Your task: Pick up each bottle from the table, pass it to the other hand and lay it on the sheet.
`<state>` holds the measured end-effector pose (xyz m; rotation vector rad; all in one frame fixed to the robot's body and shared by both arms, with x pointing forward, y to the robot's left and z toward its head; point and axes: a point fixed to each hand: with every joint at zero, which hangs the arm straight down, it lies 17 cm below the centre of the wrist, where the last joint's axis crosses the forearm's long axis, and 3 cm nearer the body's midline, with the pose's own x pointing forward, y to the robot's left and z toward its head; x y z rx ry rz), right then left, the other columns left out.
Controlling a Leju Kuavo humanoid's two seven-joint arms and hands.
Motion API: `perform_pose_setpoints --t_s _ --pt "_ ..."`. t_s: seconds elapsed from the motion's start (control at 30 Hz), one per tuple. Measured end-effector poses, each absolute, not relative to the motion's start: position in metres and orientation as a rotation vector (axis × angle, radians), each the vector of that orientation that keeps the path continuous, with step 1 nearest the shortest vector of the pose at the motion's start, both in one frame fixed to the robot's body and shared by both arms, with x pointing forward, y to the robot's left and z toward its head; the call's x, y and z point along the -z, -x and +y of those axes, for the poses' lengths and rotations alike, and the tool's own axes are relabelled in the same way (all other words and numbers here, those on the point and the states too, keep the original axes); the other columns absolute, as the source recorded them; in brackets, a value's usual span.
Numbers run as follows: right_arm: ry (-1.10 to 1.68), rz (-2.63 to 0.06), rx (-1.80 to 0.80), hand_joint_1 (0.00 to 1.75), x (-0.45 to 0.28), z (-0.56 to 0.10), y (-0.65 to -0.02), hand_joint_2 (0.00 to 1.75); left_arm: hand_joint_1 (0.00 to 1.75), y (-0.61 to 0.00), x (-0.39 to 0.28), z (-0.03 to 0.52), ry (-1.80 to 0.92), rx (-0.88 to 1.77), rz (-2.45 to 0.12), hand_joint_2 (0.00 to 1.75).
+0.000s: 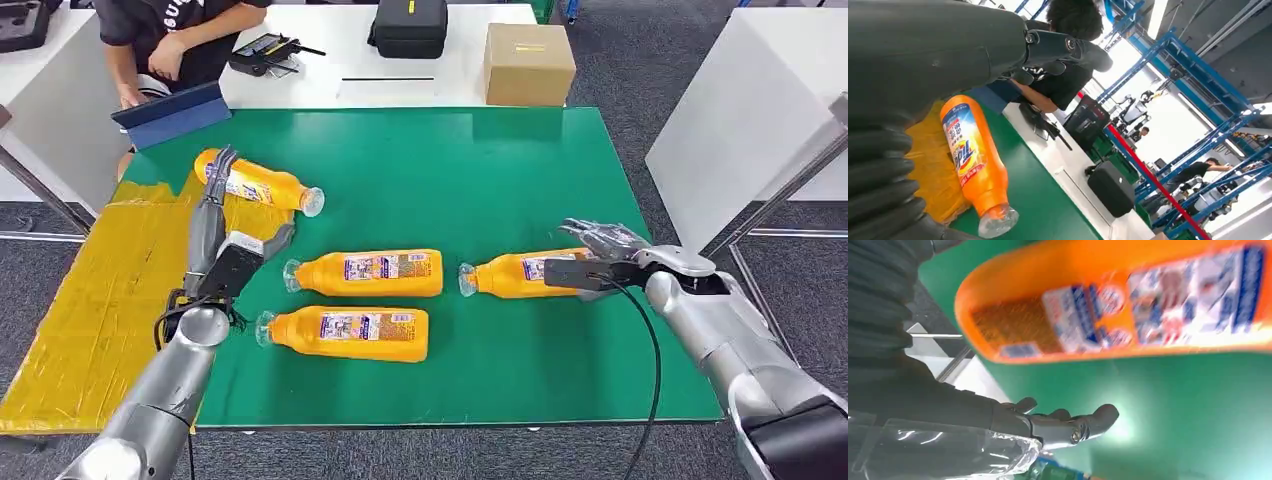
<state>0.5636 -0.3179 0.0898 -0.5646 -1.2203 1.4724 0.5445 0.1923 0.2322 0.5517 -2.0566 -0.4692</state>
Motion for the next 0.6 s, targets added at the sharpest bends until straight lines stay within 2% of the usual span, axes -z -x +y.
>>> perform_pose_setpoints --t_s 0.6 --pt "0.588 -1.092 -1.518 0.0 -0.039 -0.329 -0.545 1.75 0.0 -0.536 -0.219 0.196 -0.55 0.467 -2.027 1.75"
